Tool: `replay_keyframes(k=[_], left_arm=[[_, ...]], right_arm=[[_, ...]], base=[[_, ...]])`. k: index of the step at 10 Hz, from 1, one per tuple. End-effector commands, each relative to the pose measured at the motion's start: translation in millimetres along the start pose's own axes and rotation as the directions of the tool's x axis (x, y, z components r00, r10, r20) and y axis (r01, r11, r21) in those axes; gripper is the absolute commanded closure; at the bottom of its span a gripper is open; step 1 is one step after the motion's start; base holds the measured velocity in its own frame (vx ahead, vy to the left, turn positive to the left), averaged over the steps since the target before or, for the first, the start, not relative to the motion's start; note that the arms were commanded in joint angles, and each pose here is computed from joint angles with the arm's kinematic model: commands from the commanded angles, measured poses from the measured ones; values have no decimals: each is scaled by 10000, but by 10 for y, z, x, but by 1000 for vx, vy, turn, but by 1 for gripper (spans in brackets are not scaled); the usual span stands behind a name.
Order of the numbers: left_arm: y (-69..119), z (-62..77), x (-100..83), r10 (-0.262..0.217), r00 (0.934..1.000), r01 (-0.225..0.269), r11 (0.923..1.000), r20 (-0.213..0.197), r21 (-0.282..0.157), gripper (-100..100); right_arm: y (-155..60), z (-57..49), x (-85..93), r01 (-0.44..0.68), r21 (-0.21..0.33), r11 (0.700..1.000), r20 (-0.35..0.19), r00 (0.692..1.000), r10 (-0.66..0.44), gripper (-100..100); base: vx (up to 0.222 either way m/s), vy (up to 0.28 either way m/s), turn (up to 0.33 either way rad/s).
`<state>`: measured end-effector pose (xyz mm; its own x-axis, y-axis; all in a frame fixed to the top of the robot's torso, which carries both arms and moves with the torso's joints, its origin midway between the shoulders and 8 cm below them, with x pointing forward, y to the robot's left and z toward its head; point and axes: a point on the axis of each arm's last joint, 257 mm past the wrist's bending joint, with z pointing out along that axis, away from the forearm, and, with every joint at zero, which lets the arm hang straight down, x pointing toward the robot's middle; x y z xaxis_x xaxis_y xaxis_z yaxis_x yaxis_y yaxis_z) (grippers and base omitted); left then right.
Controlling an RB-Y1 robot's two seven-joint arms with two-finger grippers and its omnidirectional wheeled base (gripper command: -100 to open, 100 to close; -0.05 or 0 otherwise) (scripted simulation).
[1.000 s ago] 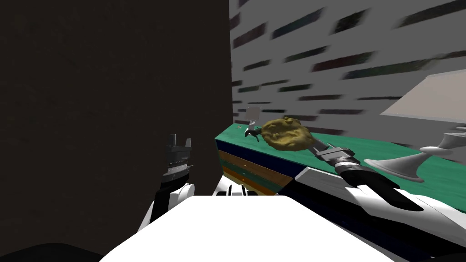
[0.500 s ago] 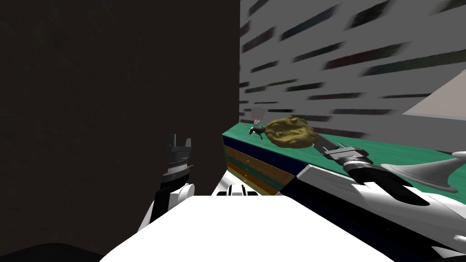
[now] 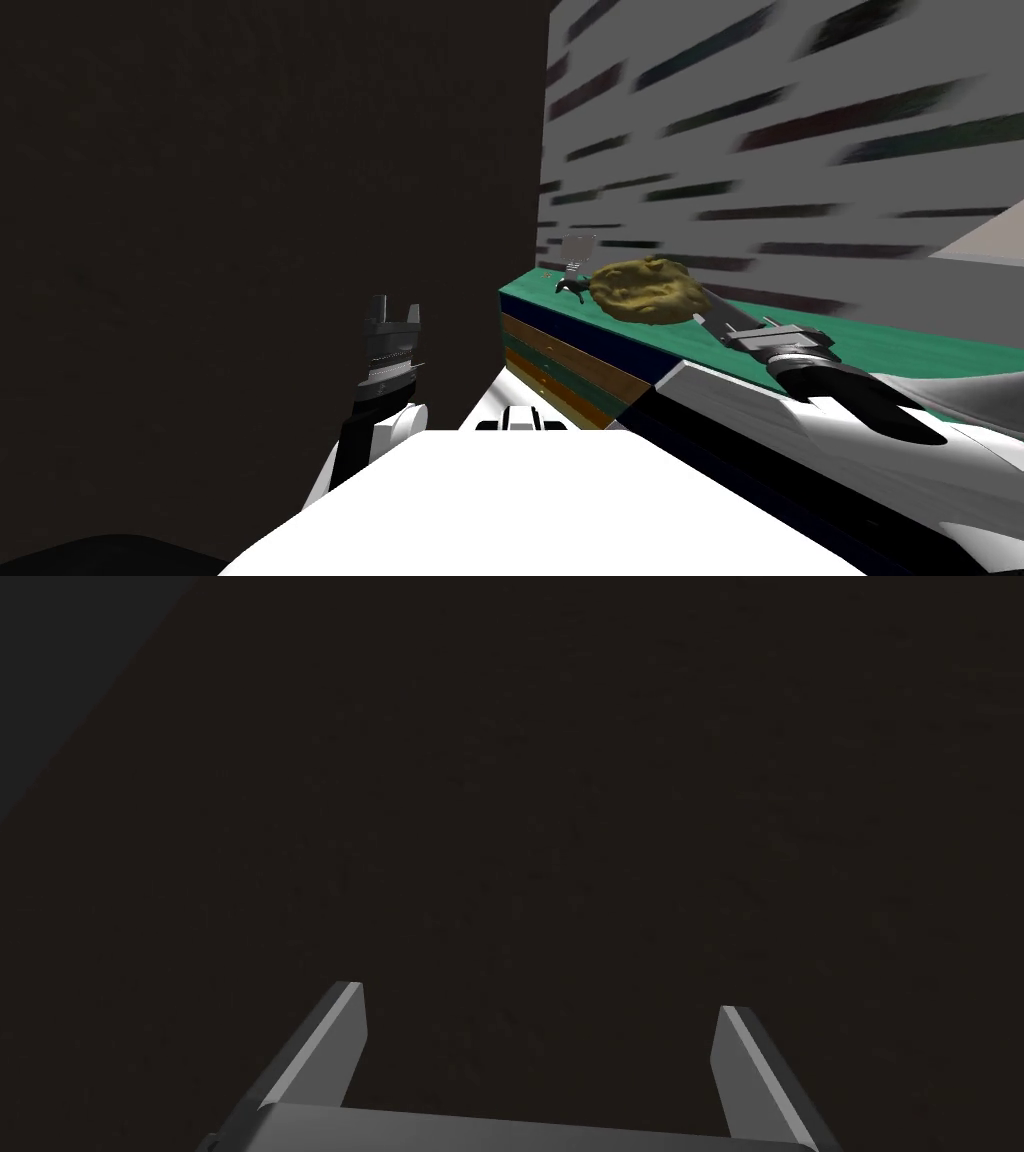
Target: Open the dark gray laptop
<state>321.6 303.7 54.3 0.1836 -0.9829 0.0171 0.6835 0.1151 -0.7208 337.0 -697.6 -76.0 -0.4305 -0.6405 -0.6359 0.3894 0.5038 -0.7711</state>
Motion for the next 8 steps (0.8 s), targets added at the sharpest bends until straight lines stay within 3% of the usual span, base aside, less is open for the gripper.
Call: replay_keyframes(k=[1, 2, 3, 5, 6, 7, 8], left_arm=[[0, 1, 1, -2, 10000, 2, 10000, -1, 1, 0], [0, 0, 0, -1, 10000, 1, 10000, -1, 0, 0], [0, 0, 0, 1, 10000, -1, 10000, 0, 0, 0], [0, 0, 0, 0, 10000, 0, 10000, -1, 0, 0], [0, 0, 0, 1, 10000, -1, 10000, 0, -1, 0], [0, 1, 1, -1, 10000, 1, 10000, -1, 1, 0], [0, 0, 0, 0, 10000, 0, 10000, -1, 0, 0]], right_arm=[[-175, 82, 251, -356, 327, 9988, -504, 9980, 372, 100], [-169, 79, 358, -359, 322, 9988, -712, 9967, 381, 100], [-356, 168, 319, -722, 702, 9949, -602, 9953, 764, 100], [-339, 155, 556, -728, 704, 9949, -1063, 9911, 801, 100], [-525, 237, 515, -1108, 1091, 9878, -925, 9883, 1211, 100], [-510, 222, 691, -1112, 1103, 9877, -1264, 9841, 1249, 100], [-504, 215, 753, -1113, 1107, 9876, -1385, 9823, 1262, 100]], base=[[-132, 16, 211], [-64, 1, 30], [-138, 5, 306], [-108, 8, 106], [-127, 43, 290], [-127, 18, 210], [-50, -11, 30]])
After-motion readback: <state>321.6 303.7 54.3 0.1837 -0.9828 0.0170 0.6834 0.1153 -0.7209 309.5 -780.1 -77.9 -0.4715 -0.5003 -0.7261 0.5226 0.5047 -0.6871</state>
